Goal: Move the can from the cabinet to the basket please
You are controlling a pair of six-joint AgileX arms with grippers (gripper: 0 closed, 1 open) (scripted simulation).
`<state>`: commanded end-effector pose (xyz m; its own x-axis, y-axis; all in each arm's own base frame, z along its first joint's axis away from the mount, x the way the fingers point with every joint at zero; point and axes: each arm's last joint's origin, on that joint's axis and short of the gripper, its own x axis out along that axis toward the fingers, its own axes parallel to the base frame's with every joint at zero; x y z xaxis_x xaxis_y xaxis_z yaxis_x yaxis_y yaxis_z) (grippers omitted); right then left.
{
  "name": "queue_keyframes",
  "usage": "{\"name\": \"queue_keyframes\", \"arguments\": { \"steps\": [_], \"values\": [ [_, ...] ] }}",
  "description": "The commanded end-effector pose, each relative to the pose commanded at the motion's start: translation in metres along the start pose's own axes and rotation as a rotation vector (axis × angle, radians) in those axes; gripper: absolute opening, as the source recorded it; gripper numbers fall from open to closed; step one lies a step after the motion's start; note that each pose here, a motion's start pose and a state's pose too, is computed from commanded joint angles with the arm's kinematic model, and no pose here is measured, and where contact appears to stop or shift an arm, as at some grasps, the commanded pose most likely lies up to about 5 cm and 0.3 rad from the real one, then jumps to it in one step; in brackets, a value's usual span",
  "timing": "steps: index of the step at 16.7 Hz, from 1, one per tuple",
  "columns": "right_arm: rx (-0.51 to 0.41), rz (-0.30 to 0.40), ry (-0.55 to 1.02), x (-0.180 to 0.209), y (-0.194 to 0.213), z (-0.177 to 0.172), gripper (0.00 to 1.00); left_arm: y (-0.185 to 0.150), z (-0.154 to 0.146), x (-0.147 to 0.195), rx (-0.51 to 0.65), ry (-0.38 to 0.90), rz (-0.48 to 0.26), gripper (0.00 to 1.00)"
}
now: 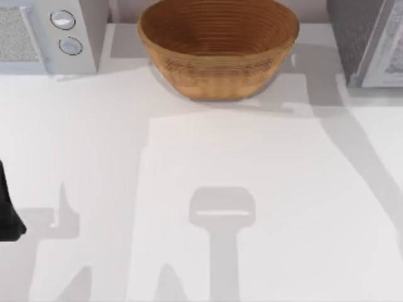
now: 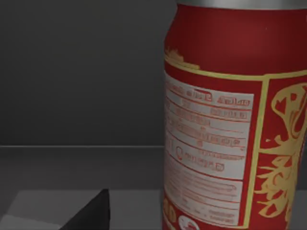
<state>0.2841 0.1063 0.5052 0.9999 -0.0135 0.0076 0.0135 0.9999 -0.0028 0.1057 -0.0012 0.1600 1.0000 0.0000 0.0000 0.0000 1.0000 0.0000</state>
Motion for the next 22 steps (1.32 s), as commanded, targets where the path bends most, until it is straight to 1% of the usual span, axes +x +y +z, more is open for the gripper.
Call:
{"name": "queue_keyframes", "arguments": {
  "steps": [3, 9, 14, 22],
  "values": [
    [0.001, 0.001, -0.003, 0.009, 0.001, 0.002, 1.00, 0.000, 0.000, 0.000, 0.000, 0.000, 0.000, 1.00],
    [0.001, 0.001, -0.004, 0.055, 0.002, 0.002, 1.00, 0.000, 0.000, 0.000, 0.000, 0.000, 0.000, 1.00],
    [0.001, 0.001, -0.004, 0.060, 0.001, 0.001, 1.00, 0.000, 0.000, 0.000, 0.000, 0.000, 0.000, 1.00],
    [0.001, 0.001, -0.004, 0.060, 0.001, 0.001, 0.40, 0.000, 0.000, 0.000, 0.000, 0.000, 0.000, 1.00]
  ]
}}
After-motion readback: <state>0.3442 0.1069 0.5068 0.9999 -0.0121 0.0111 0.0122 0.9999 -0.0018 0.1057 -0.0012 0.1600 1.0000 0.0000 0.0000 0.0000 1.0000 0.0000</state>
